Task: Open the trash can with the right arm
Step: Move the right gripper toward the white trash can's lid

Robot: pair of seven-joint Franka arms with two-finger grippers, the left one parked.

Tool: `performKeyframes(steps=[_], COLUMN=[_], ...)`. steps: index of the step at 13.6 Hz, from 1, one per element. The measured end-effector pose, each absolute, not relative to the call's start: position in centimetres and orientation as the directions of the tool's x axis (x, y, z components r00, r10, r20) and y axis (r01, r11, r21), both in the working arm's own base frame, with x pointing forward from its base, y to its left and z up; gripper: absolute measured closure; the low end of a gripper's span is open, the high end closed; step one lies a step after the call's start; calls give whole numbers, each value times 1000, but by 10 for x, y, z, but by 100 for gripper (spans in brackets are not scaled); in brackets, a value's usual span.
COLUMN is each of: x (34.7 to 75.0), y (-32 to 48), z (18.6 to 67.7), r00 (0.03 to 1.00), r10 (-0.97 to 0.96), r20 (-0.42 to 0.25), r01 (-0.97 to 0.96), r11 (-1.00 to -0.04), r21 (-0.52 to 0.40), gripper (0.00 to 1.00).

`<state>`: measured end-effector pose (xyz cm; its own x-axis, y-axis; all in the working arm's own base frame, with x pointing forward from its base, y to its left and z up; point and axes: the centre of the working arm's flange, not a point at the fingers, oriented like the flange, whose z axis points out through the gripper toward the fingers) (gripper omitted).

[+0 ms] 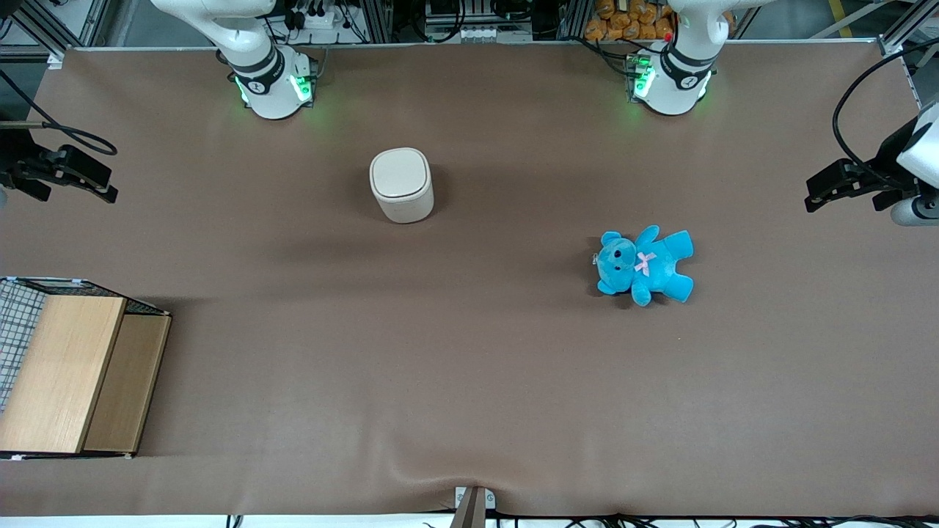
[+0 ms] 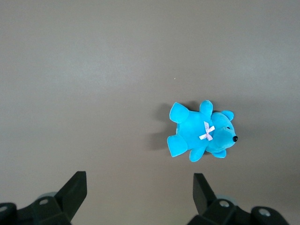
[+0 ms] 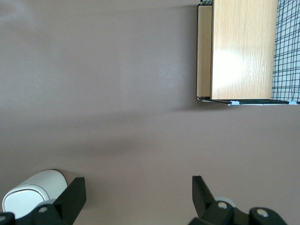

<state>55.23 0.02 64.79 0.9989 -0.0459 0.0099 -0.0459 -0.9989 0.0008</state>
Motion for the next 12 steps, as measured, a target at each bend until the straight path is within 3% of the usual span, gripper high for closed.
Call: performKeyframes(steps=[8, 12], x=[552, 551], y=[0, 2], z=[648, 637], r00=[999, 999], r10=[-46, -43], r20=[8, -27], r01=[-46, -43], r11=[-999, -999], r21=[1, 2], gripper=[0, 0])
